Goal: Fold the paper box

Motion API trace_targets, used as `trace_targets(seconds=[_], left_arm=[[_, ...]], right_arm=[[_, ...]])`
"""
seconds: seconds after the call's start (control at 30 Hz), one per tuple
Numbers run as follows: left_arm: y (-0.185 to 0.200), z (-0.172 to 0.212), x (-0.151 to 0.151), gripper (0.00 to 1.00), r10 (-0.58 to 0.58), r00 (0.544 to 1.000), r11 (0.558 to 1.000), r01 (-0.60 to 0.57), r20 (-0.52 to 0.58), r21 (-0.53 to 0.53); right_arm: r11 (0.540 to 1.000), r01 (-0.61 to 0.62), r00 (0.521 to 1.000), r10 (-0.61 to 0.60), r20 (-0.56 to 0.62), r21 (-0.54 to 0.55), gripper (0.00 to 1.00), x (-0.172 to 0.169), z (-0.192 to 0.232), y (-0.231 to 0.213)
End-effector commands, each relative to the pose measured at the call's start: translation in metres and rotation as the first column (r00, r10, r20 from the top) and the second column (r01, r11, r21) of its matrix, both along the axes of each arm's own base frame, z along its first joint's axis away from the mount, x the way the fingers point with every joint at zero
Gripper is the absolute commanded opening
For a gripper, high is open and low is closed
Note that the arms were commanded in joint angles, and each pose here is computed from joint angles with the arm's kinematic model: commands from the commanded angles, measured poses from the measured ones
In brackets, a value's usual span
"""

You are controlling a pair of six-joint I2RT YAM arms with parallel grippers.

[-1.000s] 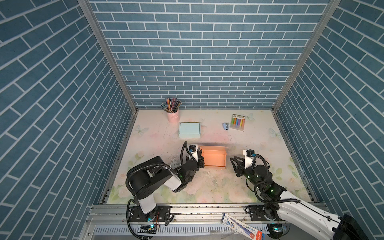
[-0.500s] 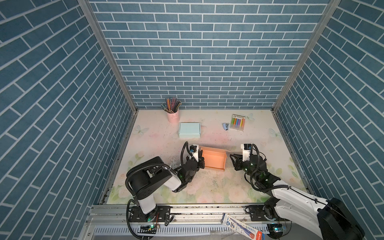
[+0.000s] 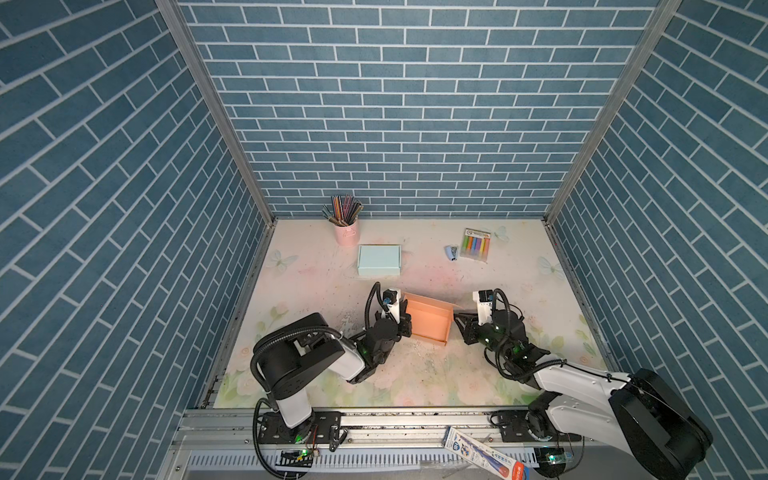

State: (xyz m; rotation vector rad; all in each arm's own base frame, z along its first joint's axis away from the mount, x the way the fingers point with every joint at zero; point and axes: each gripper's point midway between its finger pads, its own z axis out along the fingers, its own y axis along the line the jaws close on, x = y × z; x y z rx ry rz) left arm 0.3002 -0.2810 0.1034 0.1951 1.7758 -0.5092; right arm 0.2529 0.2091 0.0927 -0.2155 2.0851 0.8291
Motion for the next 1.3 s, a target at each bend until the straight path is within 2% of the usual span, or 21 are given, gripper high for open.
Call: trace_targets(seconds=[0.0,0.4,0.8,1.27], left_arm=[[-0.002,-0.024,-0.009,0.0,-0.027,0.998,0.996,0.033,-0.062,0.087],[-0.004,-0.025,-0.015,0.0,-0.051,0.997,0.995,0.056,-0.06,0.084],[-0.001,-0.041,-0.031,0.0,-0.097,0.993,0.993,0.101,-0.06,0.066],[0.002,-0.05,-0.036,0.02,-0.074,0.996,0.994,0.078,-0.057,0.078]], right_arm=[[0.999,-0.025,0.999,0.024,0.03,0.04,0.23,0.005,0.015,0.011],[0.998,-0.04,0.999,0.038,0.028,0.038,0.23,0.007,0.013,0.019],[1.0,-0.001,1.0,0.001,-0.01,-0.025,0.23,-0.006,-0.008,-0.001],[0.998,0.04,0.999,-0.042,-0.033,-0.04,0.23,-0.01,-0.016,-0.012]])
